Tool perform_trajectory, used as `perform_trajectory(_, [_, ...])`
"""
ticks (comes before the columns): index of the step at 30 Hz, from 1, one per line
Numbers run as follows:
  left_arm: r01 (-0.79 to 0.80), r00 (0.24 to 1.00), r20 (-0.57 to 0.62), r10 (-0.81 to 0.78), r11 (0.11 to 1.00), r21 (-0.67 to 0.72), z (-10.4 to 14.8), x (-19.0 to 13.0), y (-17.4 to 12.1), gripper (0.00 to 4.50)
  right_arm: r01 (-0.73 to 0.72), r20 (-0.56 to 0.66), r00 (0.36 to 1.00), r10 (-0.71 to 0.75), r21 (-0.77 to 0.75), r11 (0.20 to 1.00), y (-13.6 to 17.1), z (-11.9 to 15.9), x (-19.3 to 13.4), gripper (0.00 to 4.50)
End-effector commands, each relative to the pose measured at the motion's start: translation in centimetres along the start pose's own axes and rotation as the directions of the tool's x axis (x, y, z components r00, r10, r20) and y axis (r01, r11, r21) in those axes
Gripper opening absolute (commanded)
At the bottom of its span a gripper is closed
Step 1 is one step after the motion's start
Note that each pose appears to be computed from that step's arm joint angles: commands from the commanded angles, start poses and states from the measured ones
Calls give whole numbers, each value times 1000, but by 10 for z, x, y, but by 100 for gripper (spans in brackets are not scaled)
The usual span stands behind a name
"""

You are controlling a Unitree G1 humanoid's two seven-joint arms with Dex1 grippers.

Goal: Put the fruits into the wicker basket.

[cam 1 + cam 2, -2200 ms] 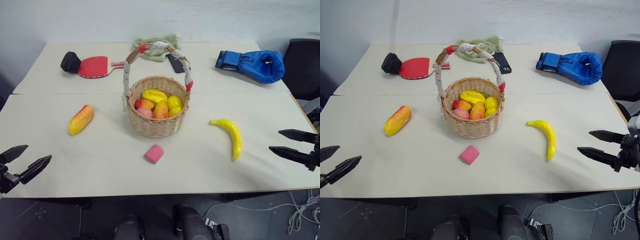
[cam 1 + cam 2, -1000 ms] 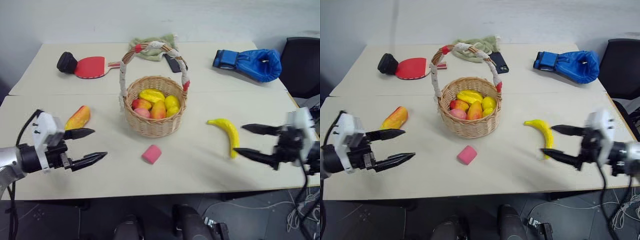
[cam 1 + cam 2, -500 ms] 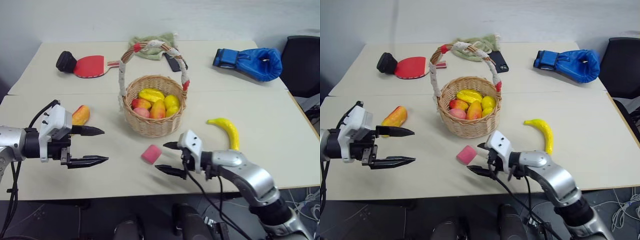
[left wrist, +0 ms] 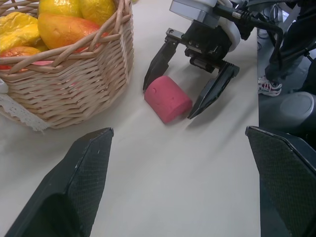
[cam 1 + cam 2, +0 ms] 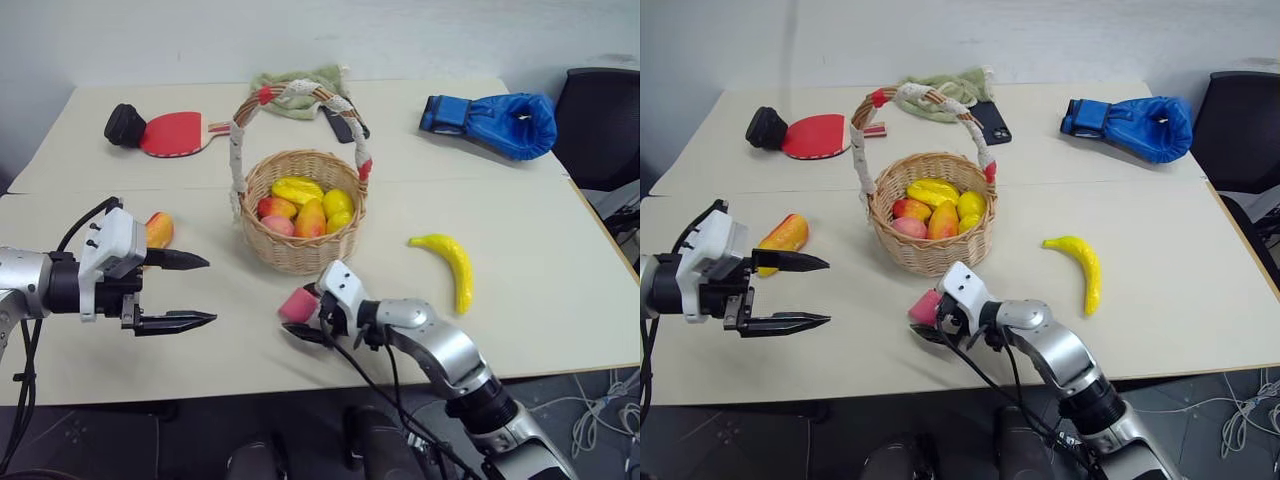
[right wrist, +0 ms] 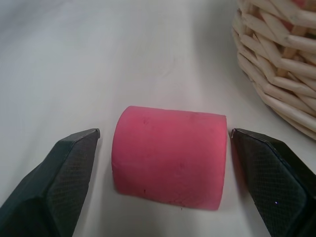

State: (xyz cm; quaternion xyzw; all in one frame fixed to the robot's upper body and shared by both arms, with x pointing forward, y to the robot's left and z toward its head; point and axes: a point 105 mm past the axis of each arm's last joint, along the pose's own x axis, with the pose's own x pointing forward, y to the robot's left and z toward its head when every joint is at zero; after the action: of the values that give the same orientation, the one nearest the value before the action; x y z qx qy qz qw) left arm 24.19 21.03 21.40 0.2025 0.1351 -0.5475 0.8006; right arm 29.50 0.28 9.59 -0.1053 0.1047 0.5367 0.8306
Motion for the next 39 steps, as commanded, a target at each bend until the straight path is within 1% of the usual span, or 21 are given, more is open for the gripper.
perform_trajectory(1, [-16, 1000, 26, 15, 999, 51, 13, -2, 1, 450, 23, 0, 1000, -23, 3, 1000, -5, -5, -2, 405])
perform_trajectory(3, [-5, 999, 40, 3, 999, 49, 14, 1, 0, 450, 30, 27, 999, -30, 1, 1000, -8, -1, -7, 353])
perform_trajectory(4, [2, 999, 49, -4, 999, 47, 15, 3, -1, 450, 28, 42, 999, -28, 0, 1000, -8, 1, -10, 310])
perform_trajectory(6, [40, 994, 98, -44, 998, 44, 19, 17, -7, 450, -3, 111, 994, 3, -1, 1000, -7, 14, -33, 244])
perform_trajectory(8, [73, 987, 137, -79, 996, 45, 22, 28, -11, 450, -4, 154, 988, 2, 16, 1000, -9, 22, -56, 198])
perform_trajectory(9, [90, 983, 155, -96, 995, 48, 23, 34, -13, 450, 21, 165, 986, -27, 35, 999, -14, 24, -69, 185])
perform_trajectory(11, [111, 976, 182, -119, 992, 51, 25, 41, -15, 450, 65, 176, 981, -75, 63, 996, -20, 28, -88, 185])
perform_trajectory(14, [167, 946, 269, -178, 984, 64, 40, 61, -22, 450, 247, 165, 951, -263, 113, 963, -44, 29, -150, 185])
perform_trajectory(16, [193, 928, 311, -207, 978, 74, 49, 71, -25, 450, 414, 131, 892, -432, 141, 899, -64, 25, -194, 185])
perform_trajectory(18, [206, 919, 328, -220, 975, 79, 52, 76, -27, 450, 525, 112, 831, -545, 162, 835, -78, 23, -222, 185])
perform_trajectory(20, [214, 914, 335, -231, 973, 86, 52, 81, -27, 450, 732, 28, 658, -752, 207, 649, -109, 4, -270, 185])
perform_trajectory(21, [215, 912, 337, -232, 973, 88, 52, 83, -27, 450, 793, -20, 588, -808, 208, 572, -117, -7, -287, 185])
perform_trajectory(22, [216, 911, 339, -234, 972, 89, 52, 84, -26, 450, 827, -63, 546, -835, 201, 525, -121, -17, -296, 185])
perform_trajectory(25, [216, 910, 342, -235, 972, 92, 52, 87, -23, 450, 848, -116, 516, -849, 211, 487, -125, -37, -297, 185])
perform_trajectory(28, [216, 909, 343, -237, 971, 97, 53, 88, -20, 450, 875, -182, 464, -867, 244, 417, -133, -62, -299, 265])
perform_trajectory(29, [216, 909, 344, -237, 971, 99, 53, 89, -19, 450, 884, -198, 449, -871, 239, 402, -135, -67, -300, 305])
perform_trajectory(31, [210, 911, 342, -232, 973, 101, 54, 89, -17, 450, 889, -204, 441, -874, 235, 393, -136, -69, -302, 379])
perform_trajectory(33, [193, 916, 340, -214, 977, 96, 53, 87, -13, 450, 882, -180, 452, -873, 233, 409, -135, -61, -307, 447])
perform_trajectory(35, [158, 923, 341, -177, 984, 83, 51, 82, -8, 450, 881, -153, 459, -875, 205, 426, -134, -49, -315, 447])
perform_trajectory(37, [98, 928, 358, -109, 994, 49, 52, 71, 2, 450, 873, -95, 477, -874, 168, 458, -133, -22, -323, 447])
perform_trajectory(39, [25, 931, 363, -27, 1000, 8, 50, 57, 12, 450, 816, -1, 566, -824, 142, 560, -125, 12, -316, 447])
